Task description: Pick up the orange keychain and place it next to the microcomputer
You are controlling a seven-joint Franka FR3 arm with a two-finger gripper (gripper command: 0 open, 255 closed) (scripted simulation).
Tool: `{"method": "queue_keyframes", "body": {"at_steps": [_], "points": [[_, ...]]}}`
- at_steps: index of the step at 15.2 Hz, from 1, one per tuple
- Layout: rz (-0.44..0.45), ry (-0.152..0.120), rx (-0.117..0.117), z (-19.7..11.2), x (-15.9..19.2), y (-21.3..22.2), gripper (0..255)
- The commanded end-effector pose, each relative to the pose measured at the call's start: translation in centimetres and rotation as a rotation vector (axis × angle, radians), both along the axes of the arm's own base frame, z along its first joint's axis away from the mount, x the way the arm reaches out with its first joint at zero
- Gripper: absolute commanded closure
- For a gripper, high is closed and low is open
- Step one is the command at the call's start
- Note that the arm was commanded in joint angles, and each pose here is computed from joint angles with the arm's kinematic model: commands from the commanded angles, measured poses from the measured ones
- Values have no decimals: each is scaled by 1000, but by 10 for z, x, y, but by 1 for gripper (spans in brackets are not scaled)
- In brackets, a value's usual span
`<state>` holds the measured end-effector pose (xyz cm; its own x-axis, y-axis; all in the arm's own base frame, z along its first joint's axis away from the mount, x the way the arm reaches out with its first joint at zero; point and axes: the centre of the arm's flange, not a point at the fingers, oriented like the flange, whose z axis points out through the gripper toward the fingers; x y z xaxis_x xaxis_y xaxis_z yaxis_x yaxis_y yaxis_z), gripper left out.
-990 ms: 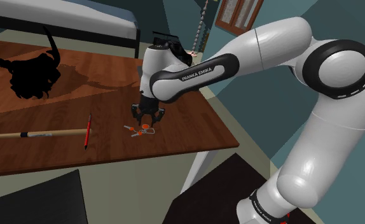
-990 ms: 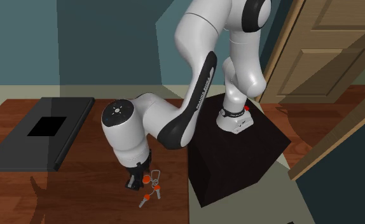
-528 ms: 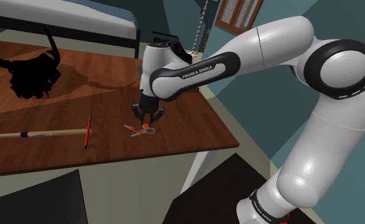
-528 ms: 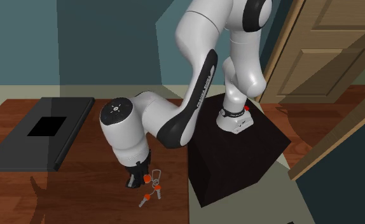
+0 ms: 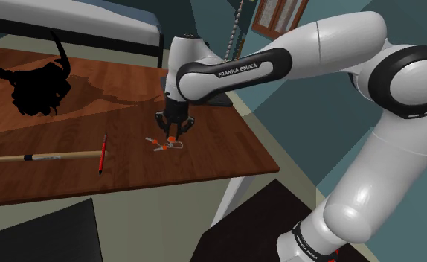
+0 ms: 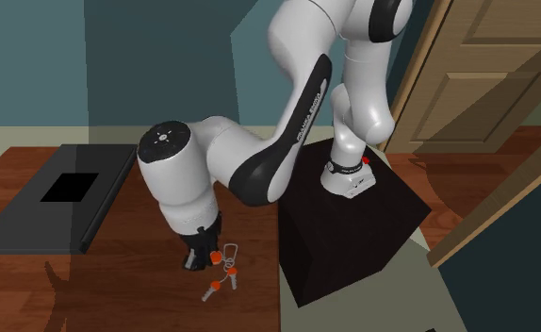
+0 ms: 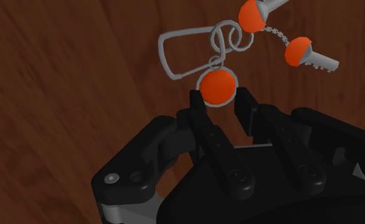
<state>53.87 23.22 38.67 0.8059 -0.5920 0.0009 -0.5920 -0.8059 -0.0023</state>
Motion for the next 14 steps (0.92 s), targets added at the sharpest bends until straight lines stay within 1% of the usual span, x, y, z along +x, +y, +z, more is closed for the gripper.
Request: {"method": "queue_keyframes", "body": {"at_steps": [1,9,14], "points": [[0,0,0,9,1,0,255],[0,1,0,48,1,0,255],[0,0,0,48,13,-64,255]]}}
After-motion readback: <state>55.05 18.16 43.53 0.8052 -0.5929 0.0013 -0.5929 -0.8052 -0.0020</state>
